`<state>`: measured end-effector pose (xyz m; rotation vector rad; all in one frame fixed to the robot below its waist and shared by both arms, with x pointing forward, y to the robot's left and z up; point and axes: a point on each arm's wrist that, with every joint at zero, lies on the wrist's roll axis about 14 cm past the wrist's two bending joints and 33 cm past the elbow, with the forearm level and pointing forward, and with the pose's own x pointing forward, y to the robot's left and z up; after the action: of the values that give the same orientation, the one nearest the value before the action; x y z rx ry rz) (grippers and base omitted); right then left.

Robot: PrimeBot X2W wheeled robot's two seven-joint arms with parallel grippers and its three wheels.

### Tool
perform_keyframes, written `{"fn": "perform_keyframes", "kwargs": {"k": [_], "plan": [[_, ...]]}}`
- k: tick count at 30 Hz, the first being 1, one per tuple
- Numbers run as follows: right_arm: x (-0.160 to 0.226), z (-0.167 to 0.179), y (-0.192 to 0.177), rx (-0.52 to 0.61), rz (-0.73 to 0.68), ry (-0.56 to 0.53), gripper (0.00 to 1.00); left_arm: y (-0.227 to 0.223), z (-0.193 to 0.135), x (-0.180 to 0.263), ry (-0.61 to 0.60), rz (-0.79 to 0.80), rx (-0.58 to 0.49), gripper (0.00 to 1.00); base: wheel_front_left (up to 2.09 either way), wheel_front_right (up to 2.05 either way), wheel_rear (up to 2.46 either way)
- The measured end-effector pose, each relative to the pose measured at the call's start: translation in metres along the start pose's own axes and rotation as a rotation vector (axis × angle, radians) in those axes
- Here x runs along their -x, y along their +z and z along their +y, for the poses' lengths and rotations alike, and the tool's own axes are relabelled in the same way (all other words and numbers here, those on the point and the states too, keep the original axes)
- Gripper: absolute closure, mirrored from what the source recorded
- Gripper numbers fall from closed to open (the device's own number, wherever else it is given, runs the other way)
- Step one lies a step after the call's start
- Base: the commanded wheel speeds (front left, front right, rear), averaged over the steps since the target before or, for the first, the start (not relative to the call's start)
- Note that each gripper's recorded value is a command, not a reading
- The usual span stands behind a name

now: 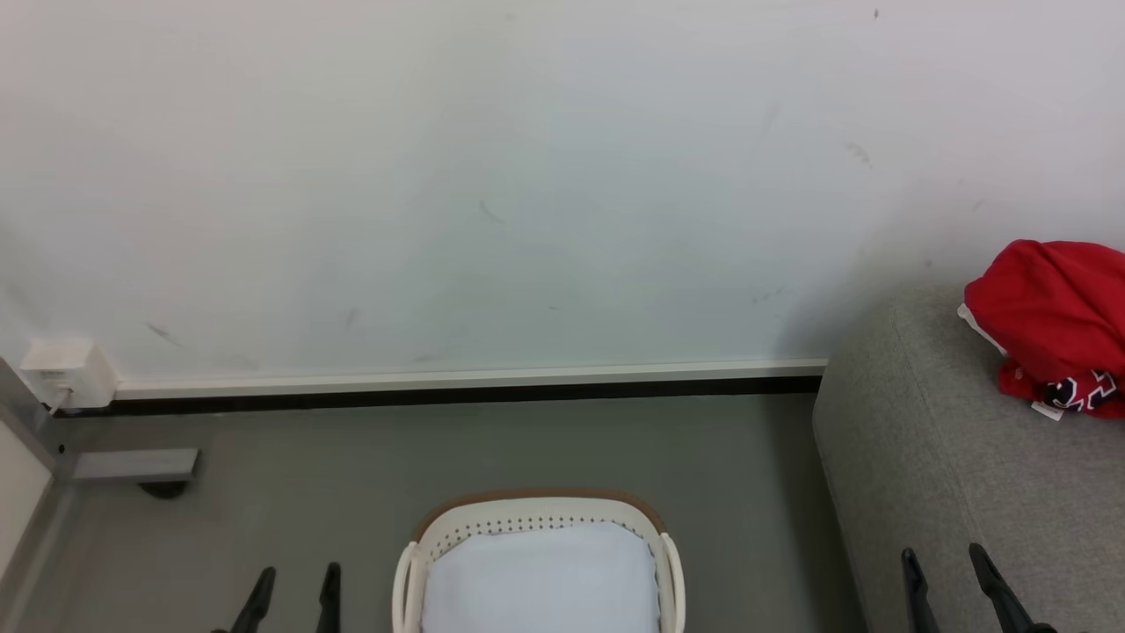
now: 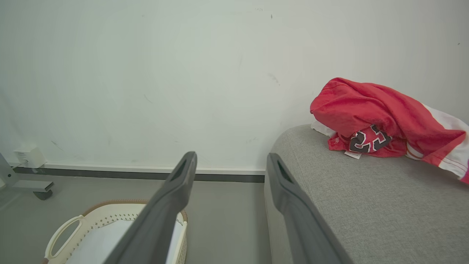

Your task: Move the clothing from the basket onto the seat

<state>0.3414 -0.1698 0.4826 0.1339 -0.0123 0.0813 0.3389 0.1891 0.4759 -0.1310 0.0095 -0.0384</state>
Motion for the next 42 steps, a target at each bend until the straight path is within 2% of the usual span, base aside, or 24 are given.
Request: {"fn": "perform_keyframes", "kwargs": {"k": [18, 19, 24, 42], "plan": [[-0.001, 0.0, -0.005, -0.009, 0.017, 0.0, 0.0, 0.0, 0.007, 0.001, 0.028, -0.002, 0.007, 0.0, 0.0, 0.0, 0.0], [0.0, 0.0, -0.006, -0.009, 0.018, -0.001, 1.0, -0.001, 0.006, 0.001, 0.027, -0.002, 0.009, 1.0, 0.0, 0.0, 0.0], [0.008, 0.0, -0.024, -0.032, 0.076, -0.014, 1.0, -0.016, 0.005, 0.005, 0.034, 0.047, 0.033, 1.0, 0.0, 0.0, 0.0], [0.002, -0.015, -0.024, -0.348, 0.089, -0.109, 1.0, -0.015, 0.014, -0.002, 0.109, 0.059, 0.346, 1.0, 0.0, 0.0, 0.0]]}}
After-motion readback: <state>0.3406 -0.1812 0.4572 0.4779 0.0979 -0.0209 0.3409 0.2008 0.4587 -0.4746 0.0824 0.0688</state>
